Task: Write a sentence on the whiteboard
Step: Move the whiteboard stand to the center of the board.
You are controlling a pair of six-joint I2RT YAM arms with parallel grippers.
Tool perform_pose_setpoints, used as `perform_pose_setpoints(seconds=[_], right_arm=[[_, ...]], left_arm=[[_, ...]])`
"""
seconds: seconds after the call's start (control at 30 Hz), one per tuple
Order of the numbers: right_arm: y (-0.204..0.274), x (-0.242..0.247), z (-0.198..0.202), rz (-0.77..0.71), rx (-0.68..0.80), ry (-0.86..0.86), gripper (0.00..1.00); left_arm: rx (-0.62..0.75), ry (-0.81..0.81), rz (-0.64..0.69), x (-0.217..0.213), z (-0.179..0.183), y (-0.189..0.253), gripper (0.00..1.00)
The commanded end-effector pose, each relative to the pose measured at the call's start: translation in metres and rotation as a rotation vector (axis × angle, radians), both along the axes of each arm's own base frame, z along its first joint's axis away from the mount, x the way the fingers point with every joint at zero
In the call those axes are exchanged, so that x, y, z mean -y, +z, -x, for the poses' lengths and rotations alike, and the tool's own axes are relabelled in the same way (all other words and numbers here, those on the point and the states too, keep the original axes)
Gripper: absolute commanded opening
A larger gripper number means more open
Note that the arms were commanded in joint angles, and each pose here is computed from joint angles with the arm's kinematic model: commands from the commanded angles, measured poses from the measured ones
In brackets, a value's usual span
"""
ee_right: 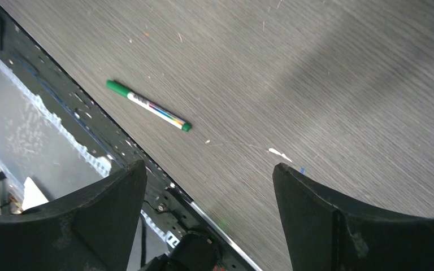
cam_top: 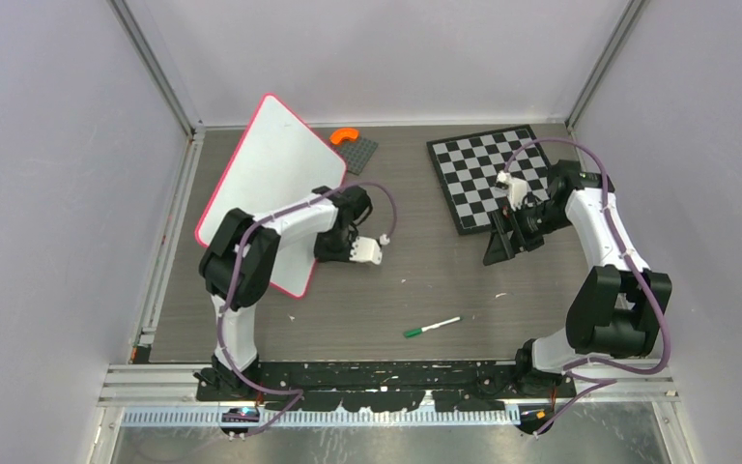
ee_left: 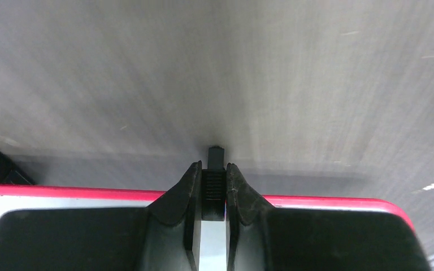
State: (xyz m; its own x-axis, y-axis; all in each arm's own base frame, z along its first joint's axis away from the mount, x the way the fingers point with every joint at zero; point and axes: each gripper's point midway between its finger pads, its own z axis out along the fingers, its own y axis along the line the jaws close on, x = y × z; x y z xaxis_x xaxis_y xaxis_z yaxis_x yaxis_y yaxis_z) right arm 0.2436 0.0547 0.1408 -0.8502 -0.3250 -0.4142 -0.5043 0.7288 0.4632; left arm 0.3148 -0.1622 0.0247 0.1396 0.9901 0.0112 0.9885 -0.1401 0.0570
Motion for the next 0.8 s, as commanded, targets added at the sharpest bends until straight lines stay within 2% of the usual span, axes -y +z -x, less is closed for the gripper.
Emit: perform_pose_setpoints(seconds=[0.0,0.27,0.43,0.67,0.77], right_arm=[[-0.005,0.008,0.006,0.063,0.089,0.076,0.85],[-0.018,0.011,0.016,0.141,0.178,0.125,0.83],[-0.023,0.006,0.026,0.191,0.201,0.194,0.81],[-0.041,-0.013,0.044,0.289,0.260,0.329,0.78],[-0.049,-0.015,0.053,0.307,0.268,0.366,0.77]], left_arm=[[-0.043,-0.180,-0.049,0.018,0.053,0.000,0.00],[0.038,-0.468,-0.073,0.047,0.098,0.002,0.00],[0.091,-0.667,-0.093,0.055,0.108,0.003,0.00],[0.109,-0.750,-0.115,0.085,0.116,0.002,0.00],[0.144,-0.765,-0.079,0.106,0.114,0.004,0.00]])
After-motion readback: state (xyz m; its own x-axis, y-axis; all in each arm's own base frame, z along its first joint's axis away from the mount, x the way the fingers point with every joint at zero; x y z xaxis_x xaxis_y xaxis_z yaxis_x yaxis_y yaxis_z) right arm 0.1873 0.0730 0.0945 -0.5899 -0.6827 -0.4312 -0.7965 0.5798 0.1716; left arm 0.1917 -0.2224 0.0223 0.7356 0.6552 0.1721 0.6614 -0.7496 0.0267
